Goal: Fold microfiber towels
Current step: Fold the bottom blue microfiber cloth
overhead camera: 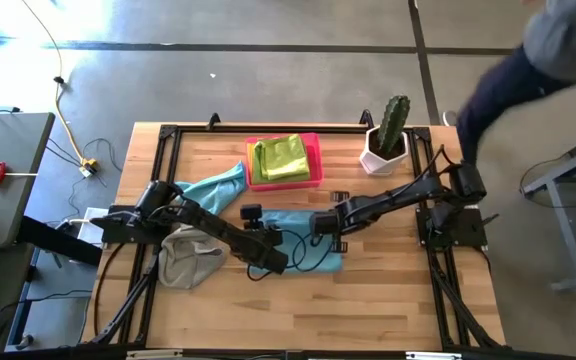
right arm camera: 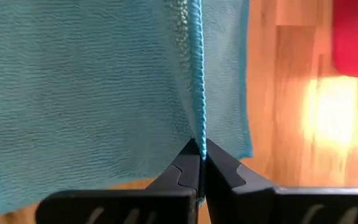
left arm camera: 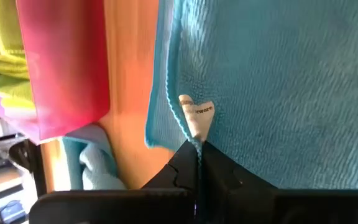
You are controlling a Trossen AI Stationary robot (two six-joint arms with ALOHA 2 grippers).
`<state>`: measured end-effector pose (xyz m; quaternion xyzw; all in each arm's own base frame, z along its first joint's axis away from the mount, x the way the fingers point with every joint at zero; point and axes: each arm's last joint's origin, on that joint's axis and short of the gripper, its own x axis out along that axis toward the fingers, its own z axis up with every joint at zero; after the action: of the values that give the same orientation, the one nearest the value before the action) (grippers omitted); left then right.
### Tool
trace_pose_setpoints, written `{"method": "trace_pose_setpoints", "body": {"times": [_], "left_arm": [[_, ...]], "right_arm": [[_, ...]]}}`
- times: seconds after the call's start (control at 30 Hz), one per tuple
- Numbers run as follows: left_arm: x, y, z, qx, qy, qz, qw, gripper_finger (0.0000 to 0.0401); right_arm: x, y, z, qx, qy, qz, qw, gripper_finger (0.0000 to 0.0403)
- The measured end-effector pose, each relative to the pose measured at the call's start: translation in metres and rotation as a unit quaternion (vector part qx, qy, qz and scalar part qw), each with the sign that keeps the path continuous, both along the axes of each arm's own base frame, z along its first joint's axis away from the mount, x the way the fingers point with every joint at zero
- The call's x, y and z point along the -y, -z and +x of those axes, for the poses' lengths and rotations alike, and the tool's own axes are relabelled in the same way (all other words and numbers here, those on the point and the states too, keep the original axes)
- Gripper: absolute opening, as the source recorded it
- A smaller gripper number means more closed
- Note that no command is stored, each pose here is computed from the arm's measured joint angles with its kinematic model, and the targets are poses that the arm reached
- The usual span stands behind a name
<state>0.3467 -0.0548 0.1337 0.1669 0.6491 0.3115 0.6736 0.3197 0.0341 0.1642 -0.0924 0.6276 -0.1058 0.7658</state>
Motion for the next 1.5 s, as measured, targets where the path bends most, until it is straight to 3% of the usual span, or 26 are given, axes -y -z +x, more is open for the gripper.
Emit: {"method": "trace_pose_setpoints", "body": {"times": [0.4, 0.87, 1.07, 1.3, 1.5], "left_arm": [[-0.007, -0.007, 0.001, 0.001, 0.013, 0.032, 0.999, 0.0], [-0.03, -0.007, 0.003, 0.002, -0.019, 0.038, 0.999, 0.0], [-0.038, -0.007, 0.004, 0.004, -0.033, 0.034, 0.999, 0.0003], [-0.049, -0.006, 0.005, 0.01, -0.054, 0.039, 0.998, 0.0066], [-0.059, -0.008, 0.004, -0.025, -0.036, 0.038, 0.998, 0.0138]], "right_arm": [[0.014, 0.001, 0.0, -0.015, -0.005, -0.011, 1.0, 0.0], [0.031, 0.001, 0.001, -0.013, 0.022, -0.016, 1.0, 0.0001], [0.039, 0.001, 0.001, -0.016, 0.03, -0.016, 0.999, 0.0037], [0.04, 0.0, -0.001, -0.026, 0.026, -0.045, 0.998, 0.0134], [0.027, -0.009, -0.006, -0.018, 0.032, 0.005, 0.999, 0.0153]]}}
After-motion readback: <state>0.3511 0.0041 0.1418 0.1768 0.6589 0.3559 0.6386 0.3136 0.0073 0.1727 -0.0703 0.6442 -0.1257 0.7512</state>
